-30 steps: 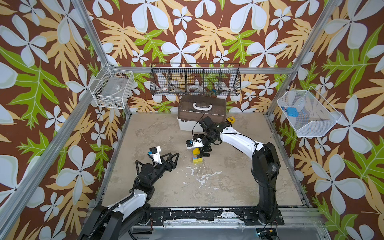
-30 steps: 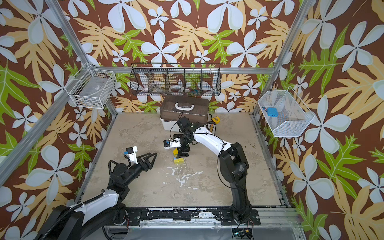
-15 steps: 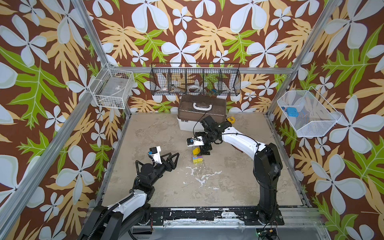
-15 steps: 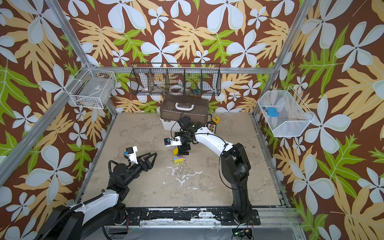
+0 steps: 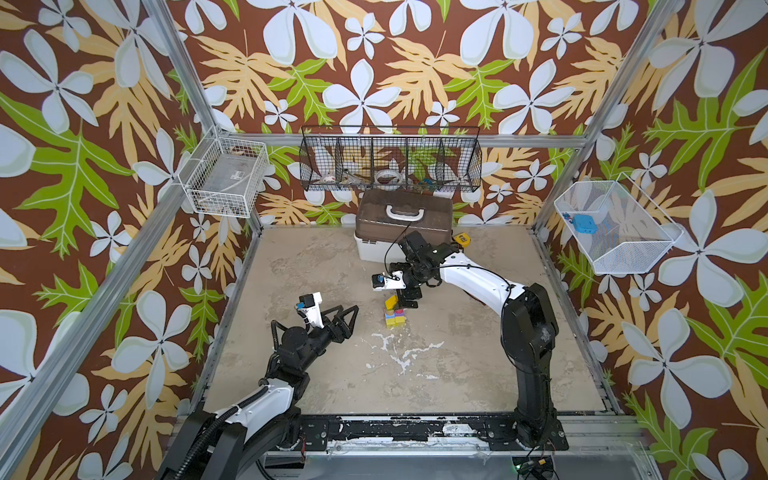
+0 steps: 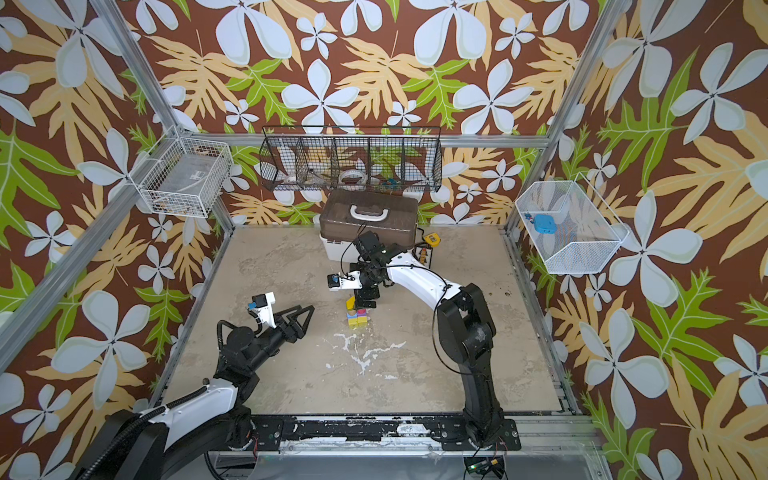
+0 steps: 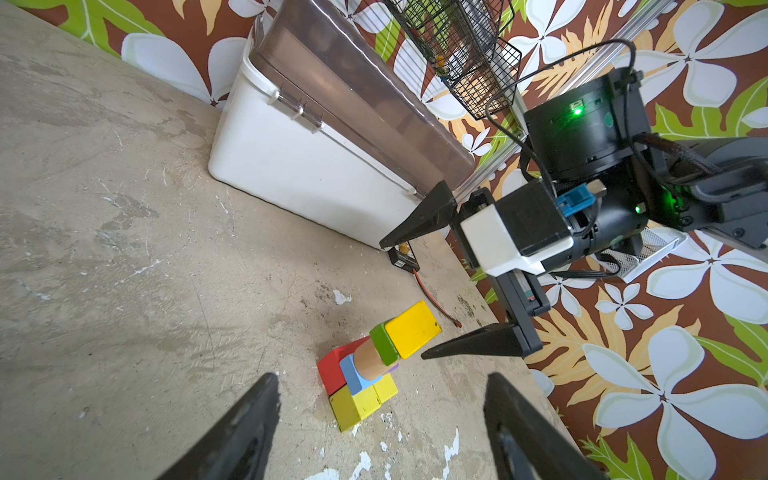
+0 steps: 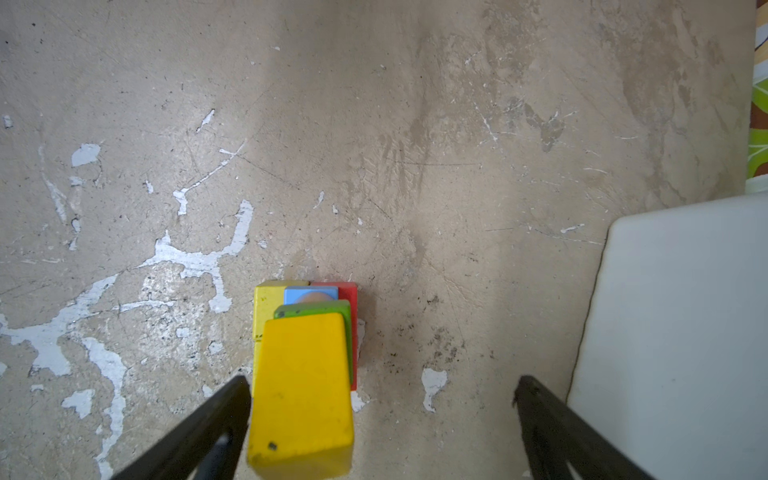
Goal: Build the wood block tower
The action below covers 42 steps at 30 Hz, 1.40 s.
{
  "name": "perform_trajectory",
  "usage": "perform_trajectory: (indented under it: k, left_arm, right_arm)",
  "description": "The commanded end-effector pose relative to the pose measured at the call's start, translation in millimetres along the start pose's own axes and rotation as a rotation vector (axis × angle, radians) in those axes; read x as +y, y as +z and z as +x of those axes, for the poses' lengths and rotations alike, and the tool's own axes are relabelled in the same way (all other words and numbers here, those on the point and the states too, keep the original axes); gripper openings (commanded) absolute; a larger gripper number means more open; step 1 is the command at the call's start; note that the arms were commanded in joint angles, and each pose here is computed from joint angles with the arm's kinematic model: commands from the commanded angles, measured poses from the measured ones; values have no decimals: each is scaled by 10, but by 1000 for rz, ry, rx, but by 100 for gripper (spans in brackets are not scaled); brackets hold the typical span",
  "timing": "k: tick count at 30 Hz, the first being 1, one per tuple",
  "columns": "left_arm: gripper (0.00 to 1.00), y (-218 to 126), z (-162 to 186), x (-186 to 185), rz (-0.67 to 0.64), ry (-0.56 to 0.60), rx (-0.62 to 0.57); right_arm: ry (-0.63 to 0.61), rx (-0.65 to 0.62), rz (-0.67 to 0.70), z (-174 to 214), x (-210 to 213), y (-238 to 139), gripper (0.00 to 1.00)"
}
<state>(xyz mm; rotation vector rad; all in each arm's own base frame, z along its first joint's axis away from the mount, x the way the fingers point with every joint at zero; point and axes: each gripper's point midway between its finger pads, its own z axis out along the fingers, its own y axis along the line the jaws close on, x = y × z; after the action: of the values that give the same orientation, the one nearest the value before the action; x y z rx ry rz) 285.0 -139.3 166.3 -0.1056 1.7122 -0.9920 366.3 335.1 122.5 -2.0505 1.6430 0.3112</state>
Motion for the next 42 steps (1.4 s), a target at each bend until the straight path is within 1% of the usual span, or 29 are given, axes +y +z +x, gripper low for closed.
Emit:
perform_trajectory:
  k: [1,17,23,28,31,35,37,39,41,42]
  left_arm:
    - [79,13,-28,-35,12,3,-6]
    - [79,13,-32,-35,12,1,-6]
    - [79,14,-32,-35,11,3,-6]
    - [79,20,-41,-19,3,12,-12]
    - [79,33,-37,15,-13,22,-12]
    - [79,66,-65,73,-53,53,-10]
    - [79,62,-111,125,-97,86,-18]
    - [79,20,-182,192,-153,127,-45]
    - [79,-49,-278,272,-223,169,-85]
    - [80,-108,-342,339,-277,188,-113]
  right_arm:
    - [13,5,3,8,-18,23,100]
    - [29,10,18,16,-58,41,100]
    - [23,-6,12,-22,-43,10,100]
    - [8,-52,6,-129,-7,-93,100]
    - [-4,-96,27,-251,-5,-264,100]
    - [8,-213,114,-374,2,-614,100]
    - [38,-288,205,-383,-17,-871,100]
    - [96,-398,315,-334,-53,-1200,100]
    - [196,-498,432,-182,-83,-1511,100]
    - [254,-546,520,-79,-112,-1687,100]
